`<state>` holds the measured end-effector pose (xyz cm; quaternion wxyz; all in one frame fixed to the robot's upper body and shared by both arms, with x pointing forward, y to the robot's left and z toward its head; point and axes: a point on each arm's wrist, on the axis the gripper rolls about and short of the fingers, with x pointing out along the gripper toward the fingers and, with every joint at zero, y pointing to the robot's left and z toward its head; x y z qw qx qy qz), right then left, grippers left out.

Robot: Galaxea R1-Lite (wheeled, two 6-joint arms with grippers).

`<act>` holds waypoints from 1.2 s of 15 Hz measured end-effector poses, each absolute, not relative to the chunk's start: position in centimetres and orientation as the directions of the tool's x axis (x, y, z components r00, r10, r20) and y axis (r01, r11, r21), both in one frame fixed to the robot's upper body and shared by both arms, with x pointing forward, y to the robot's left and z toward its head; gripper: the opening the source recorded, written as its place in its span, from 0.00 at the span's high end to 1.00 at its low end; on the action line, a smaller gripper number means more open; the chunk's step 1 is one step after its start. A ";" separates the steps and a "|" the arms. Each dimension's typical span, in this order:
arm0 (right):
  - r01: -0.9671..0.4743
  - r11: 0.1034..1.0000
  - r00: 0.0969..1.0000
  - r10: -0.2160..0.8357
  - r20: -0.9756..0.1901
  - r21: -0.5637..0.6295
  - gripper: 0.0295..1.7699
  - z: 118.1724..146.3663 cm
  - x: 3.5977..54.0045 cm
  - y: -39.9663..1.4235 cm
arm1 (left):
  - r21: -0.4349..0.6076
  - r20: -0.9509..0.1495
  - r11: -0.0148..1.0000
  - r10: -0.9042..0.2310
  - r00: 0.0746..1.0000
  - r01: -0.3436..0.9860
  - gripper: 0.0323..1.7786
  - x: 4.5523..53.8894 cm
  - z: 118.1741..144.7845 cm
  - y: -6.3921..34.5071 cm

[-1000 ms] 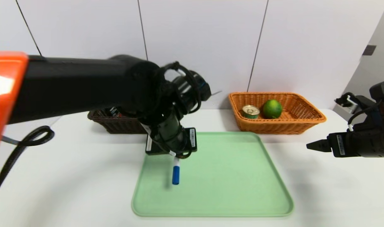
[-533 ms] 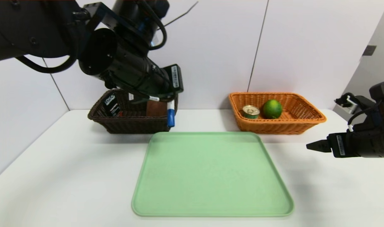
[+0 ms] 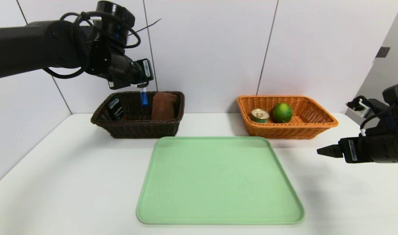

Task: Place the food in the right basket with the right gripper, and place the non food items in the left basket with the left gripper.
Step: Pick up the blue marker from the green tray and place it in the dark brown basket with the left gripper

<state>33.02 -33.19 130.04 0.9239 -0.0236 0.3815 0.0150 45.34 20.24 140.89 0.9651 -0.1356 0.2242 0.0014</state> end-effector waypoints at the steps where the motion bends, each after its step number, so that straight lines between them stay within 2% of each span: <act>1: -0.046 0.998 0.708 0.009 -0.706 -0.033 0.03 130.0 33.0 -33.2 | -0.251 -0.442 0.964 -0.038 0.896 -0.083 0.91 46.3 140.1 20.7; 8: -0.047 0.998 0.711 0.011 -0.703 -0.032 0.03 130.1 33.2 -33.2 | -0.195 -0.549 0.964 0.046 0.834 -0.182 0.91 51.1 134.1 22.7; 18: -0.049 0.998 0.705 0.012 -0.709 -0.032 0.03 129.9 33.4 -33.2 | -0.174 -0.576 0.967 0.055 0.815 -0.188 0.91 52.7 131.5 22.4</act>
